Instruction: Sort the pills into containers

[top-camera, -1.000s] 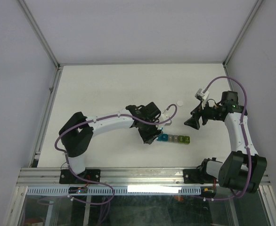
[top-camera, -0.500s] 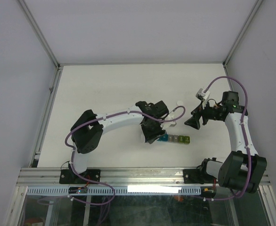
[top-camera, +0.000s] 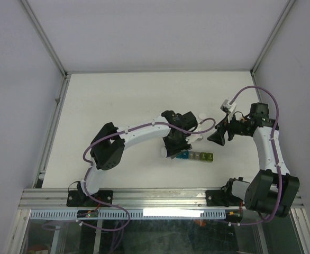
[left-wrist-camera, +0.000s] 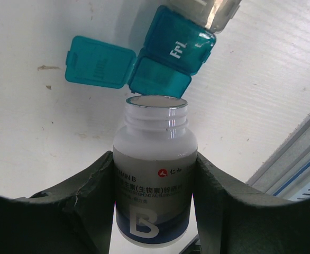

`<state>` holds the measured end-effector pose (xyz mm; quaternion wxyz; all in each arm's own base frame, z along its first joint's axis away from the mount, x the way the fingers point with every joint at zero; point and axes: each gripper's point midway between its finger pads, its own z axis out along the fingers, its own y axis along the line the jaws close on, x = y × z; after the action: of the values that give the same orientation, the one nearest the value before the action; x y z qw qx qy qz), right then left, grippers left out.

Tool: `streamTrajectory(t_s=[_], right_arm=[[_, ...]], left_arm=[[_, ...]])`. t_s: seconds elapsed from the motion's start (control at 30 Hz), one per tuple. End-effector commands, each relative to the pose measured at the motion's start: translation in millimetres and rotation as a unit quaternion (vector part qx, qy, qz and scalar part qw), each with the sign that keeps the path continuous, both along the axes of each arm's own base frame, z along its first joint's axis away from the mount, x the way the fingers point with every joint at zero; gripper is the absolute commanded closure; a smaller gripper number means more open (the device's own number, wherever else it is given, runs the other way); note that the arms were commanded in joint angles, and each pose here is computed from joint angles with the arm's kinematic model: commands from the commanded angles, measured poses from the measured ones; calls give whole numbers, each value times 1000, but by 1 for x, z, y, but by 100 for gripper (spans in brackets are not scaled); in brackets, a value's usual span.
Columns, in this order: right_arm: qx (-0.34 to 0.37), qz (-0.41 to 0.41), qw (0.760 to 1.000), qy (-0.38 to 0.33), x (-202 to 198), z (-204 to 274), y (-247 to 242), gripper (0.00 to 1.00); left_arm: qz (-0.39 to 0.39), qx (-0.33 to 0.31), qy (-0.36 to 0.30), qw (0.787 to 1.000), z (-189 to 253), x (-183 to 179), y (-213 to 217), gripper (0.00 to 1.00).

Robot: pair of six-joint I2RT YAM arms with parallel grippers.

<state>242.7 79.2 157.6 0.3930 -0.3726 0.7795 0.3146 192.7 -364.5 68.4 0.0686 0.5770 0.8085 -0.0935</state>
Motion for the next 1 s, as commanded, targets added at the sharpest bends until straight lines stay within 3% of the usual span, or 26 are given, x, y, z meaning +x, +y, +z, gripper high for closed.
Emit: streamTrajectory(t_s=[0.0, 0.23, 0.97], right_arm=[[15, 9, 999, -32, 3, 19, 3, 19], [16, 7, 999, -32, 2, 20, 1, 18], [21, 12, 1000, -20, 0, 13, -1, 18]], left_arm=[[1, 7, -25, 1000, 11, 2, -2, 100], [3, 8, -5, 1000, 9, -3, -10, 100], [-6, 50, -42, 998, 10, 10, -10, 100]])
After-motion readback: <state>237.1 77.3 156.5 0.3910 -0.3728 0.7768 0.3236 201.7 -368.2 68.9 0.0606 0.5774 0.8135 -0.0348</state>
